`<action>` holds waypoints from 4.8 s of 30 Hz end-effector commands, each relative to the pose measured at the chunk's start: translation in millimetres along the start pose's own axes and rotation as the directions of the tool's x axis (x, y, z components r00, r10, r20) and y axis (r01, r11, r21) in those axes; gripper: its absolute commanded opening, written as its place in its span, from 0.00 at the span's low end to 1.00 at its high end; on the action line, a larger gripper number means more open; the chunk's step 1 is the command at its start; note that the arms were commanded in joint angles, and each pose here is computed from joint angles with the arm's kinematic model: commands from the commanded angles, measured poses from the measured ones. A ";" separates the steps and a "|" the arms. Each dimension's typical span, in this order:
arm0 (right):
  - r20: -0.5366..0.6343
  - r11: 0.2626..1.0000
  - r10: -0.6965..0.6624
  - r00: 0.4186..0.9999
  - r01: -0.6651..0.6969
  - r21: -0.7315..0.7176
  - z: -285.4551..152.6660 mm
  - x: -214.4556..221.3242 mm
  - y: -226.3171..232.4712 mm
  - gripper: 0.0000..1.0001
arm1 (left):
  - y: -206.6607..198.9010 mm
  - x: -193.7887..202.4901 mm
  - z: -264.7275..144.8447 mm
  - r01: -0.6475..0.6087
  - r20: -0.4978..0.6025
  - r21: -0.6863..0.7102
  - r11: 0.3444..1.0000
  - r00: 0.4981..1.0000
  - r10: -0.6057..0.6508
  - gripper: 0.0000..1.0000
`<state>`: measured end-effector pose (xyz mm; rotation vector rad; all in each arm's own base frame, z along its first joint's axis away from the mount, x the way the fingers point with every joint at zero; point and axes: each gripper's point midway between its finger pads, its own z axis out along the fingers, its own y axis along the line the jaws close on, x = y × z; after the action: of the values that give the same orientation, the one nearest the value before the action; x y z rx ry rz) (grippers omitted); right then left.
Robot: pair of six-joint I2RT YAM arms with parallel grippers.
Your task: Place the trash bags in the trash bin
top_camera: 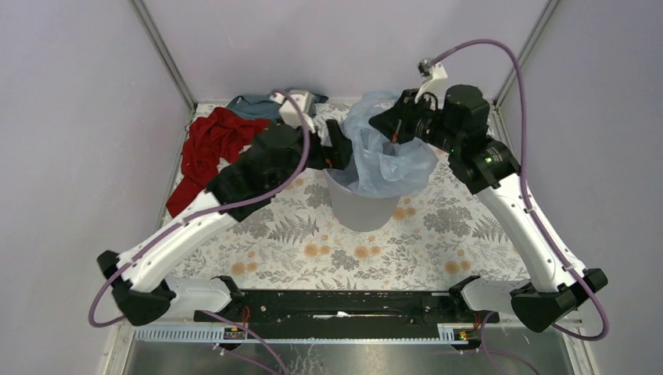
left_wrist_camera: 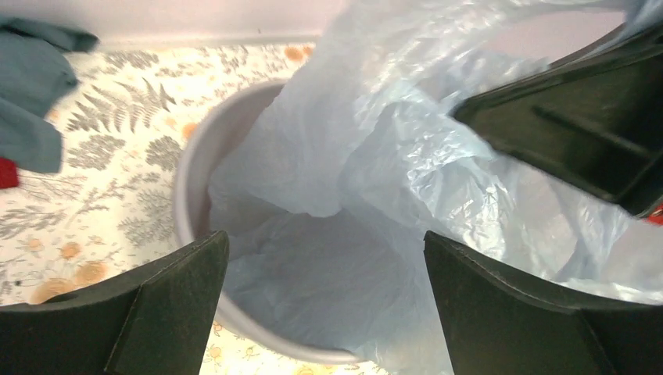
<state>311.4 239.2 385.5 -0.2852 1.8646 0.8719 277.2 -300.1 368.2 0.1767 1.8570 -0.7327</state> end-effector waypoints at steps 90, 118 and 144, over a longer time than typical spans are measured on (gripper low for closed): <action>-0.306 0.590 -0.665 0.681 0.731 0.344 -17.5 22.6 8.6 0.78 | -17.5 -8.1 -60.8 0.343 0.008 0.594 0.728 0.902 -0.431 0.00; 0.245 0.950 -0.260 0.934 0.202 0.237 -57.7 -32.1 68.3 0.00 | 14.5 17.3 -88.2 0.182 0.039 0.413 0.892 0.975 -0.217 0.66; 0.245 0.956 -0.268 0.932 0.226 0.188 -61.3 -26.9 73.4 0.00 | -14.1 -105.7 -24.2 0.082 0.164 0.289 0.954 0.977 -0.134 0.88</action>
<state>245.6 246.0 438.6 -0.3012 1.6381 0.5062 292.3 -269.6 426.9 0.1814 1.7437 -1.0043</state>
